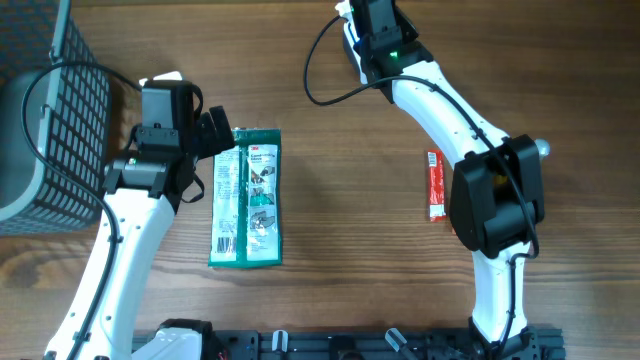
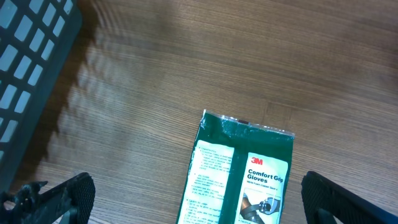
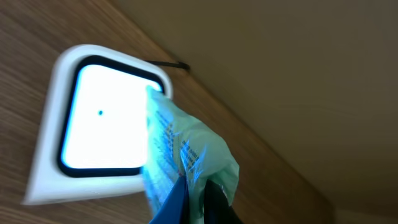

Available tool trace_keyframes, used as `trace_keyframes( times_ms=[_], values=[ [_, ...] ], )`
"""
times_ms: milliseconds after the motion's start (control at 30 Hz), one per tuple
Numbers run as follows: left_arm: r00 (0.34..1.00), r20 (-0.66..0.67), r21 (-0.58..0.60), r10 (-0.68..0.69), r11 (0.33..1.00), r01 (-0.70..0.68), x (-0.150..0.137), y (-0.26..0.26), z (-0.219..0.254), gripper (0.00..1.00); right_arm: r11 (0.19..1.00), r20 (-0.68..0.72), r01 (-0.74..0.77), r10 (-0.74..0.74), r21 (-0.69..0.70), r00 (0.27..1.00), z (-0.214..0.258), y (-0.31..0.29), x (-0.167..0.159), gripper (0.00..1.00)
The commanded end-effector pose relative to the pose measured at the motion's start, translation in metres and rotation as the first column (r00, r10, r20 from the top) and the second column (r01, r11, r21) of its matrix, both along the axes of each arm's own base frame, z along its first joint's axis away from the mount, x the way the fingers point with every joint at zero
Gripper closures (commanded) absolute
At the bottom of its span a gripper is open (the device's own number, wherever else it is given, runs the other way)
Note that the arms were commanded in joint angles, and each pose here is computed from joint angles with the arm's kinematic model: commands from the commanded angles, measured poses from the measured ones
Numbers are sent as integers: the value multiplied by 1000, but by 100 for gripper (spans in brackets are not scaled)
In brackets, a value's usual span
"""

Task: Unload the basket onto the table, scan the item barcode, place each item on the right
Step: 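Hold the glove pack's barcode under the white scanner with the right gripper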

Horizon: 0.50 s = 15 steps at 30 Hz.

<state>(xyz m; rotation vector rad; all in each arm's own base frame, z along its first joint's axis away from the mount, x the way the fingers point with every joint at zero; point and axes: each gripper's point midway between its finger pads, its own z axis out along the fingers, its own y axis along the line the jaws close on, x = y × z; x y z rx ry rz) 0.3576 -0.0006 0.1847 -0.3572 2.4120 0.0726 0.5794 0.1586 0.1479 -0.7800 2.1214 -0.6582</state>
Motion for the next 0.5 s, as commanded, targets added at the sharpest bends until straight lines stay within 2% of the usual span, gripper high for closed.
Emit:
trace_keyframes(
  times_ms=[0, 233, 467],
  values=[
    [1000, 20, -7, 20, 1000, -20, 2, 2, 6, 0, 988, -60, -51, 60, 146, 996, -21, 27, -6, 96],
    [1000, 20, -8, 20, 1000, -20, 2, 2, 6, 0, 943, -148, -158, 207, 291, 967, -36, 59, -22, 96],
    [1000, 20, -7, 20, 1000, -20, 2, 2, 6, 0, 920, -193, -167, 247, 355, 950, -43, 69, -32, 96]
  ],
)
